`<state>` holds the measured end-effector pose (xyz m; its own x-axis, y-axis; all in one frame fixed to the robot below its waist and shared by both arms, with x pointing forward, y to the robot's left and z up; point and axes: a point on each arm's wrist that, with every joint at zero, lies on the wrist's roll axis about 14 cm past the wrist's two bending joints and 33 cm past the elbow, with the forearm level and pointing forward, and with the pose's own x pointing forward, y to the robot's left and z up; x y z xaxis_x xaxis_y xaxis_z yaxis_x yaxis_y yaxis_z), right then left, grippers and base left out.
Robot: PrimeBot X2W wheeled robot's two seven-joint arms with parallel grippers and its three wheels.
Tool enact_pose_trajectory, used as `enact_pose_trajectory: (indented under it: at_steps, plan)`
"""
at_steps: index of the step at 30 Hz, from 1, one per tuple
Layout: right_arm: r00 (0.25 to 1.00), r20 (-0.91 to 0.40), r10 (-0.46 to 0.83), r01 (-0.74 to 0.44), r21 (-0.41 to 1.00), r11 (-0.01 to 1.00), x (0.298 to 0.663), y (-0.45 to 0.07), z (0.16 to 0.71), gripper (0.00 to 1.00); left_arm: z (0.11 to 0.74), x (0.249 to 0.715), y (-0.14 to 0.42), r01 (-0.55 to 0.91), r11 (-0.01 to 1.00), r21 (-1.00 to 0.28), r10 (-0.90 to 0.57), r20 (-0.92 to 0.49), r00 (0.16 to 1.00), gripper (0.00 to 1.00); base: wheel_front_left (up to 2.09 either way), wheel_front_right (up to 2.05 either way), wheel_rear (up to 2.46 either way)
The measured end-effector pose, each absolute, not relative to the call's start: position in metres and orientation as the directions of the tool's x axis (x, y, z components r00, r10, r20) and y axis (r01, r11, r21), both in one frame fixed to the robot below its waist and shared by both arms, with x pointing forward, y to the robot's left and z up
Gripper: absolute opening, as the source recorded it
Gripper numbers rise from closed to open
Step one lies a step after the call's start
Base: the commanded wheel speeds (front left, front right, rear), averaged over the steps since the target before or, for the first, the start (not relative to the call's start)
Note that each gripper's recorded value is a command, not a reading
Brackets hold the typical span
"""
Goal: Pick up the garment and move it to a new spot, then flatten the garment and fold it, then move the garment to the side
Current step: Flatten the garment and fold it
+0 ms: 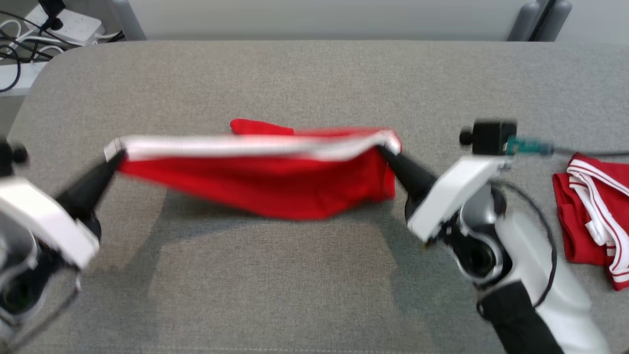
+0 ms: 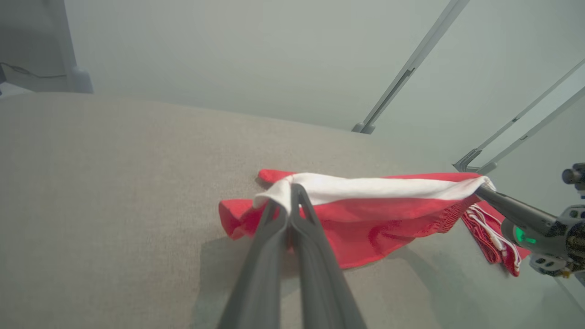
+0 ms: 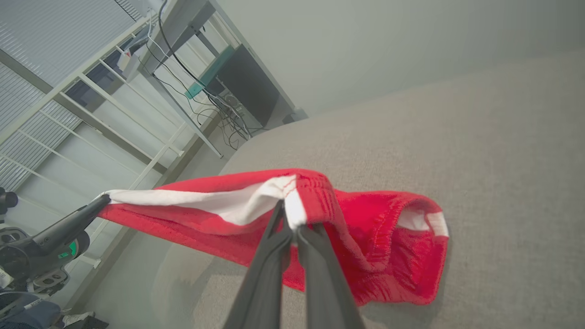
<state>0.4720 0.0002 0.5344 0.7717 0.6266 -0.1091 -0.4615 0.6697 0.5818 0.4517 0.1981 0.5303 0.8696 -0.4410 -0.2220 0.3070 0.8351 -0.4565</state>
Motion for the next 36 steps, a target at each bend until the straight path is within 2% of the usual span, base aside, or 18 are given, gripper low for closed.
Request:
enact_pose_trajectory:
  at_steps: [4,9,17,20,23,25,26,27,28,29,30,31,32,33,34,36]
  plan:
    - [0.702,-0.236,0.672,-0.390,0.662,0.640,0.432,0.004,0.495,0.00,0.476,0.404,0.195,0.214,0.820,-0.532,-0.440,-0.345,0.829,0.00,0.00,0.00,0.00]
    - [0.590,-0.320,0.742,-0.375,0.705,0.602,0.391,0.010,0.489,0.00,0.452,0.360,0.182,0.193,0.801,-0.566,-0.481,-0.419,0.770,0.00,0.00,0.00,0.00]
    - [0.471,-0.348,0.811,-0.396,0.738,0.547,0.357,-0.013,0.518,0.00,0.483,0.332,0.190,0.283,0.810,-0.514,-0.547,-0.488,0.680,0.00,0.00,0.00,0.00]
    - [0.422,-0.429,0.799,-0.373,0.721,0.584,0.346,-0.019,0.500,0.00,0.470,0.316,0.198,0.268,0.817,-0.510,-0.560,-0.596,0.575,0.00,0.00,0.00,0.00]
    - [0.367,-0.549,0.751,-0.318,0.684,0.656,0.336,-0.025,0.459,0.00,0.447,0.300,0.186,0.200,0.783,-0.589,-0.610,-0.664,0.433,0.00,0.00,0.00,0.00]
    - [0.378,-0.544,0.749,-0.292,0.698,0.654,0.343,-0.017,0.443,0.00,0.432,0.292,0.170,0.129,0.737,-0.664,-0.665,-0.675,0.319,0.00,0.00,0.00,0.00]
    - [0.440,-0.516,0.735,-0.292,0.692,0.660,0.360,-0.015,0.441,0.00,0.427,0.298,0.165,0.092,0.715,-0.693,-0.683,-0.663,0.308,0.00,0.00,0.00,0.00]
    - [0.545,-0.454,0.705,-0.306,0.675,0.671,0.390,-0.016,0.450,0.00,0.427,0.318,0.167,0.083,0.712,-0.697,-0.674,-0.646,0.360,0.00,0.00,0.00,0.00]
    - [0.673,-0.342,0.656,-0.330,0.654,0.680,0.432,-0.023,0.473,0.00,0.439,0.361,0.176,0.109,0.727,-0.678,-0.628,-0.593,0.505,0.00,0.00,0.00,0.00]
    - [0.805,-0.173,0.567,-0.359,0.619,0.698,0.480,-0.037,0.511,0.00,0.473,0.419,0.192,0.160,0.742,-0.651,-0.548,-0.451,0.705,0.00,0.00,0.00,0.00]
    - [0.872,-0.007,0.490,-0.395,0.582,0.711,0.521,-0.049,0.555,0.00,0.532,0.476,0.211,0.222,0.741,-0.634,-0.447,-0.218,0.867,0.00,0.00,0.00,0.00]
    - [0.898,0.167,0.406,-0.427,0.551,0.717,0.554,-0.063,0.603,0.00,0.599,0.514,0.219,0.321,0.724,-0.610,-0.393,0.017,0.919,0.00,0.00,0.00,0.00]
    - [0.888,0.280,0.364,-0.459,0.517,0.723,0.576,-0.068,0.639,0.00,0.657,0.533,0.221,0.417,0.690,-0.592,-0.368,0.209,0.906,0.00,0.00,0.00,0.00]
    - [0.873,0.317,0.370,-0.485,0.486,0.727,0.592,-0.064,0.658,0.00,0.692,0.542,0.223,0.474,0.673,-0.568,-0.353,0.317,0.880,0.00,0.00,0.00,0.00]
    - [0.870,0.326,0.371,-0.489,0.466,0.738,0.606,-0.062,0.668,0.00,0.705,0.546,0.223,0.499,0.675,-0.543,-0.356,0.354,0.865,0.00,0.00,0.00,0.00]
    - [0.883,0.254,0.395,-0.469,0.447,0.762,0.623,-0.055,0.654,0.00,0.693,0.552,0.221,0.493,0.675,-0.549,-0.360,0.337,0.870,0.00,0.00,0.00,0.00]
